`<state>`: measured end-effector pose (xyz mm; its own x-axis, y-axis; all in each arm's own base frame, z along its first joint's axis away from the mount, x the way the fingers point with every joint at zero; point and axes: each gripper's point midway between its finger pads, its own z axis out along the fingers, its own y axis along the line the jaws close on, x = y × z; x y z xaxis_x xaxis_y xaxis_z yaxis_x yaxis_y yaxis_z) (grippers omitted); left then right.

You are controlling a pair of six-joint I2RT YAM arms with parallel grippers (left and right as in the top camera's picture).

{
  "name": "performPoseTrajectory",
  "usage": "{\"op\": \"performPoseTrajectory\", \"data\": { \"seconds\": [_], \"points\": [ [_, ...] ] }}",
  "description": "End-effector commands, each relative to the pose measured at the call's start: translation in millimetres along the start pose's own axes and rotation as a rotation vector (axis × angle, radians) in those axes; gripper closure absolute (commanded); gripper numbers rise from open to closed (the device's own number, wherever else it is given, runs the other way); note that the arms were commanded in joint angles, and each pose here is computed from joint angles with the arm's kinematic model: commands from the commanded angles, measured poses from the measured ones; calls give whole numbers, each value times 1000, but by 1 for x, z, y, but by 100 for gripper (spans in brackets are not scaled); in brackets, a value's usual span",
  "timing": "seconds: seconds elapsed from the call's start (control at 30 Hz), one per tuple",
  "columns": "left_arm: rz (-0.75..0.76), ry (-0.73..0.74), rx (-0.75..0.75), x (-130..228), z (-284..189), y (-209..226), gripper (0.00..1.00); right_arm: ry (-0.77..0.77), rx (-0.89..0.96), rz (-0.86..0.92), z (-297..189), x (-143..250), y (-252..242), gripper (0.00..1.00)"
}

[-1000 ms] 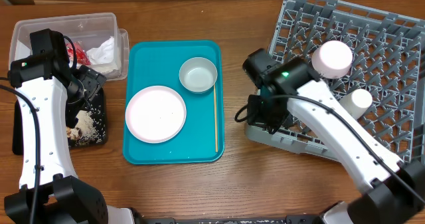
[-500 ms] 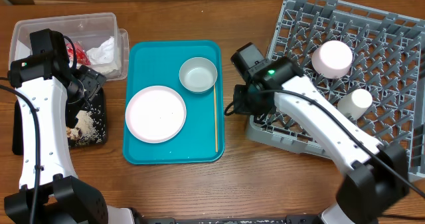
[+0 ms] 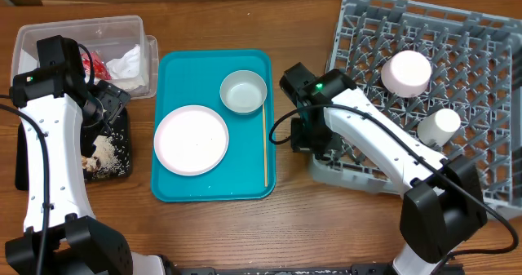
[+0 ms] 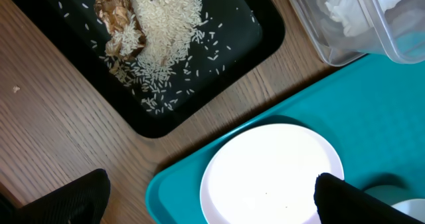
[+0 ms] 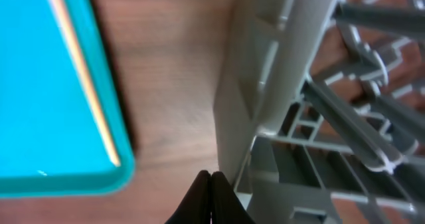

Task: Sort waste into correct bins and load items into the dishwasher

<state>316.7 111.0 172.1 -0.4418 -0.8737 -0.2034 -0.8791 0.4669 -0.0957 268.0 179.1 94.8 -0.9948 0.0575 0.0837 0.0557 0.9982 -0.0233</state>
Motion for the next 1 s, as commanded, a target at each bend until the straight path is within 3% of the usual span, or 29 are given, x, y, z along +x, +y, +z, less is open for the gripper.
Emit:
{"op": "performPoseTrajectory", "data": {
  "seconds": [0.0, 0.97],
  "points": [
    [-26, -5, 5, 0, -3, 2, 0, 17, 71, 26, 1, 5, -15, 96],
    [-26, -5, 5, 0, -3, 2, 0, -20, 178, 91, -16, 12, -43, 96]
  ]
}}
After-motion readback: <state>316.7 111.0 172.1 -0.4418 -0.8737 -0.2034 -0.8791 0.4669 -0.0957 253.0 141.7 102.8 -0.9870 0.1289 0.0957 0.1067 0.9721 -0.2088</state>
